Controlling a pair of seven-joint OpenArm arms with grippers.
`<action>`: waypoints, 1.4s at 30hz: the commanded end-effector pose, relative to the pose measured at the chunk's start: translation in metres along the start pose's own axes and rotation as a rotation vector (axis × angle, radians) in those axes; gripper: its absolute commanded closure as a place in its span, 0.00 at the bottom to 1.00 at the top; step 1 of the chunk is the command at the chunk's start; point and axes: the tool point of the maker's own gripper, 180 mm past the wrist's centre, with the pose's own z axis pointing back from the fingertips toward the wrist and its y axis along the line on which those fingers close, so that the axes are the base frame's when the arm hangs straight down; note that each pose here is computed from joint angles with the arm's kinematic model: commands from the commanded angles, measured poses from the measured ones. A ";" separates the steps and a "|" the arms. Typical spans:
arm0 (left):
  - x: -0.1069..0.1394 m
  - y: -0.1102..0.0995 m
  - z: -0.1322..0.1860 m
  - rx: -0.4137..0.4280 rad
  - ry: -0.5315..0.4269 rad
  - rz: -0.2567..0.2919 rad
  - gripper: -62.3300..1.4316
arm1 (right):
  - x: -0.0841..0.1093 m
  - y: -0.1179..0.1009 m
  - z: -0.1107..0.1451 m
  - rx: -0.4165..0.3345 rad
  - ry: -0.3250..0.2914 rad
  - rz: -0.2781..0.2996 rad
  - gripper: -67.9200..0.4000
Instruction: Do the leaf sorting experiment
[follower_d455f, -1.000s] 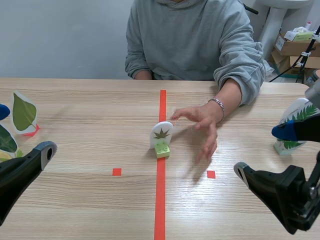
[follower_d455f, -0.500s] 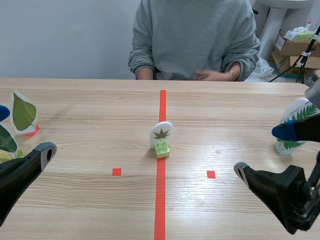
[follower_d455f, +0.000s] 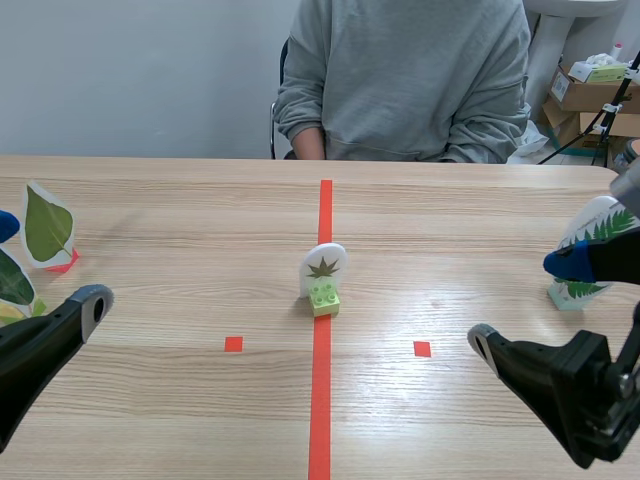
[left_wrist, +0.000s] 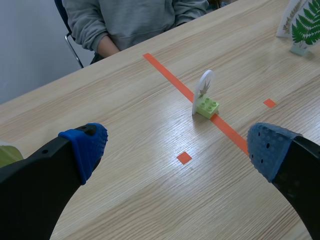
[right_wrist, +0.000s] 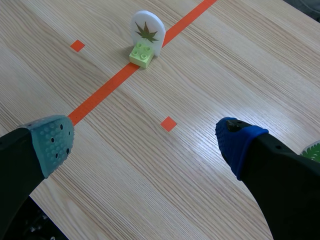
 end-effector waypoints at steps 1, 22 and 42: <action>0.005 0.001 0.000 0.001 -0.024 0.002 0.04 | 0.005 -0.002 0.000 0.000 -0.019 0.004 0.15; 0.006 0.001 -0.001 0.002 -0.027 0.000 0.04 | 0.005 -0.002 0.000 0.000 -0.019 0.004 0.15; 0.005 0.007 -0.007 0.012 -0.002 -0.022 0.04 | 0.004 -0.002 0.000 0.000 -0.019 0.004 0.15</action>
